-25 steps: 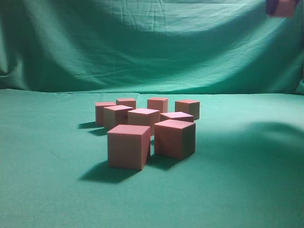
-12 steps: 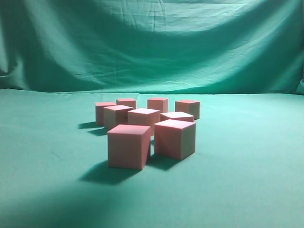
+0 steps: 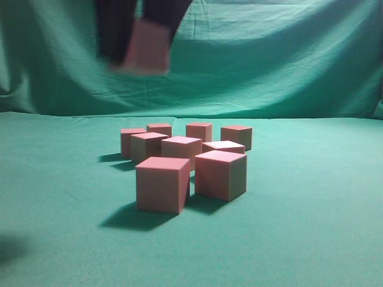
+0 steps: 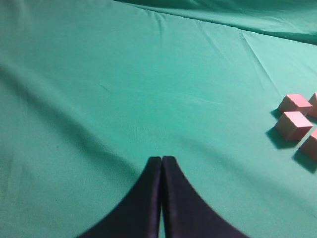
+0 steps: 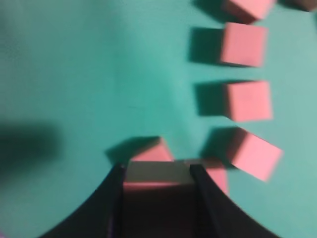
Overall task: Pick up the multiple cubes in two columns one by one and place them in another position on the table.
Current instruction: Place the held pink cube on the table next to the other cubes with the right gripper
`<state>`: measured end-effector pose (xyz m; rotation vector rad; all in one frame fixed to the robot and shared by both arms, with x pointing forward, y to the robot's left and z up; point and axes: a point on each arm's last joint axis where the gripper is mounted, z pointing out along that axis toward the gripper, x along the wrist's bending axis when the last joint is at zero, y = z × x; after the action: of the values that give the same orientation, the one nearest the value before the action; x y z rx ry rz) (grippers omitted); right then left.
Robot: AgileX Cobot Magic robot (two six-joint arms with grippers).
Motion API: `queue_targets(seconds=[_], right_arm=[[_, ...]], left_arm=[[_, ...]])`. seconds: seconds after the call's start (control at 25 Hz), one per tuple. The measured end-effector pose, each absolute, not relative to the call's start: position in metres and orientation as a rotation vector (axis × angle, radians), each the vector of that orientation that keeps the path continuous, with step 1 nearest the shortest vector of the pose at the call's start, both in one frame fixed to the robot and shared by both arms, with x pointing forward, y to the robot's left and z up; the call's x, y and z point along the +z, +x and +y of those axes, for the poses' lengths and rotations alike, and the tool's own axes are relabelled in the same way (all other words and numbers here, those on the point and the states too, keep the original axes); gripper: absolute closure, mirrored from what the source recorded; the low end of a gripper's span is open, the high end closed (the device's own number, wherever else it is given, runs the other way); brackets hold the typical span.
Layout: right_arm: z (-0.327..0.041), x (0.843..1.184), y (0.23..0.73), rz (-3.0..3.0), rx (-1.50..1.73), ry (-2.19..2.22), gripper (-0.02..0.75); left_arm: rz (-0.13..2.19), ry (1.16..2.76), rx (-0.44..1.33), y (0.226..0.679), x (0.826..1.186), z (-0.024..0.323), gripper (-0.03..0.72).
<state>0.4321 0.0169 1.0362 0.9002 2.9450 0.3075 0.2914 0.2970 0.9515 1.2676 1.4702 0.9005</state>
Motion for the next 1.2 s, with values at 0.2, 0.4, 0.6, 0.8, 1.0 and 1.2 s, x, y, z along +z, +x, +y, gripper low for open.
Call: queue_targets(seconds=[0.2,0.4,0.6,0.8,1.0,1.2], right_arm=[[0.041,1.002,0.432,2.971,0.327,0.882,0.485],[0.050,0.986,0.437,2.951,0.372,0.940,0.485],[0.055,0.970,0.439,2.930,0.343,1.051,0.485],[0.059,0.966,0.442,2.909,0.398,1.074,0.485],[0.062,0.959,0.443,2.905,0.400,1.087,0.485],[0.062,0.952,0.443,2.914,0.367,1.093,0.485]], left_arm=[[1.470,1.268,0.901,0.291,0.952,0.297,0.688],[1.470,1.268,0.901,0.291,0.952,0.297,0.688],[1.470,1.268,0.901,0.291,0.952,0.297,0.688],[1.470,1.268,0.901,0.291,0.952,0.297,0.688],[1.470,1.268,0.901,0.291,0.952,0.297,0.688],[1.470,1.268,0.901,0.291,0.952,0.297,0.688]])
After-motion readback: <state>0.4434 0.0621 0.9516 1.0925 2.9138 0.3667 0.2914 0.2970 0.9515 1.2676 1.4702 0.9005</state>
